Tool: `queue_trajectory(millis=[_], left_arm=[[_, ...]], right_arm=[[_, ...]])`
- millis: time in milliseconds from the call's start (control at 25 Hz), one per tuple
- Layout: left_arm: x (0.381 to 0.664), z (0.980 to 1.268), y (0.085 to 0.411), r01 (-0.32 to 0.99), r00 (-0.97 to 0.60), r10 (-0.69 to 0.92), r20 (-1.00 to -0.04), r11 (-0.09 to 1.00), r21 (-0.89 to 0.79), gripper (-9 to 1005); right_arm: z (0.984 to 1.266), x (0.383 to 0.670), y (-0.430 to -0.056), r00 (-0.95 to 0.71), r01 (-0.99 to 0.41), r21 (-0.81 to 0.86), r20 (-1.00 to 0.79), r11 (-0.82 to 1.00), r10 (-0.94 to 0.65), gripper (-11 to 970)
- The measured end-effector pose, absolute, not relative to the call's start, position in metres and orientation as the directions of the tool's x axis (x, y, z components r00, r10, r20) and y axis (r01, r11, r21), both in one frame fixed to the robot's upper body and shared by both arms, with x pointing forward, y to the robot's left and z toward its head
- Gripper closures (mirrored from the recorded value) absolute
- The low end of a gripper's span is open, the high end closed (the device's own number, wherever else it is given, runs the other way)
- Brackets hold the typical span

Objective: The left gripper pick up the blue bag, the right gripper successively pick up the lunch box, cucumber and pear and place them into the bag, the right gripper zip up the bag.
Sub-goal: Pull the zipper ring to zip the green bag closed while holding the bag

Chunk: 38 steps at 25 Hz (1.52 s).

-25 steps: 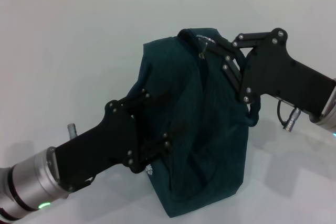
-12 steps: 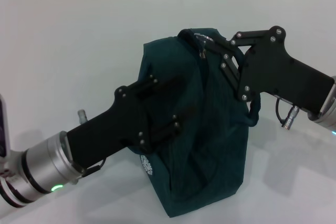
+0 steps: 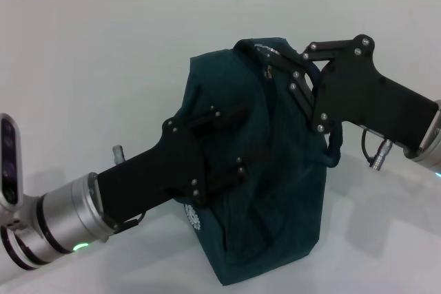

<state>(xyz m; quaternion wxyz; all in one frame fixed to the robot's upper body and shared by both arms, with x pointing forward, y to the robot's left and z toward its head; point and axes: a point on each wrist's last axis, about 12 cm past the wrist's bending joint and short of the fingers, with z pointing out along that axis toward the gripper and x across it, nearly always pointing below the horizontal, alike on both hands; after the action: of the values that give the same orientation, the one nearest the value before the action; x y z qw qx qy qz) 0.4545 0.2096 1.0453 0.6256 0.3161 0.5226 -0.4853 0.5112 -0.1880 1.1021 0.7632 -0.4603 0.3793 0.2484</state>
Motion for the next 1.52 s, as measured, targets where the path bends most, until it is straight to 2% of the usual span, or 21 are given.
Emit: queue_trajectory(millis=[360, 440, 760, 1200, 1400, 1520], left_arm=[[0.454, 1.044, 0.209, 0.938, 0.029, -0.246, -0.969, 0.342, -0.059, 542], [0.453, 1.043, 0.209, 0.938, 0.031, -0.243, -0.97, 0.342, -0.056, 760], [0.45, 1.042, 0.213, 0.937, 0.039, -0.231, -0.972, 0.345, -0.044, 828], [0.426, 1.039, 0.228, 0.959, 0.176, -0.146, -0.973, 0.249, 0.136, 911], [0.426, 1.04, 0.232, 0.95, 0.185, -0.148, -0.972, 0.279, 0.138, 943], [0.43, 1.041, 0.239, 0.93, 0.195, -0.153, -0.969, 0.342, 0.133, 952]], right_arm=[[1.1, 0.508, -0.187, 0.584, -0.736, -0.511, -0.811, 0.444, 0.034, 941], [1.1, 0.507, -0.188, 0.583, -0.736, -0.51, -0.812, 0.445, 0.035, 941], [1.099, 0.506, -0.188, 0.572, -0.745, -0.497, -0.819, 0.444, 0.043, 941], [1.1, 0.515, -0.202, 0.475, -0.788, -0.391, -0.877, 0.475, 0.066, 941], [1.1, 0.519, -0.212, 0.453, -0.78, -0.362, -0.89, 0.511, 0.061, 941], [1.097, 0.522, -0.218, 0.421, -0.779, -0.329, -0.906, 0.534, 0.056, 941]])
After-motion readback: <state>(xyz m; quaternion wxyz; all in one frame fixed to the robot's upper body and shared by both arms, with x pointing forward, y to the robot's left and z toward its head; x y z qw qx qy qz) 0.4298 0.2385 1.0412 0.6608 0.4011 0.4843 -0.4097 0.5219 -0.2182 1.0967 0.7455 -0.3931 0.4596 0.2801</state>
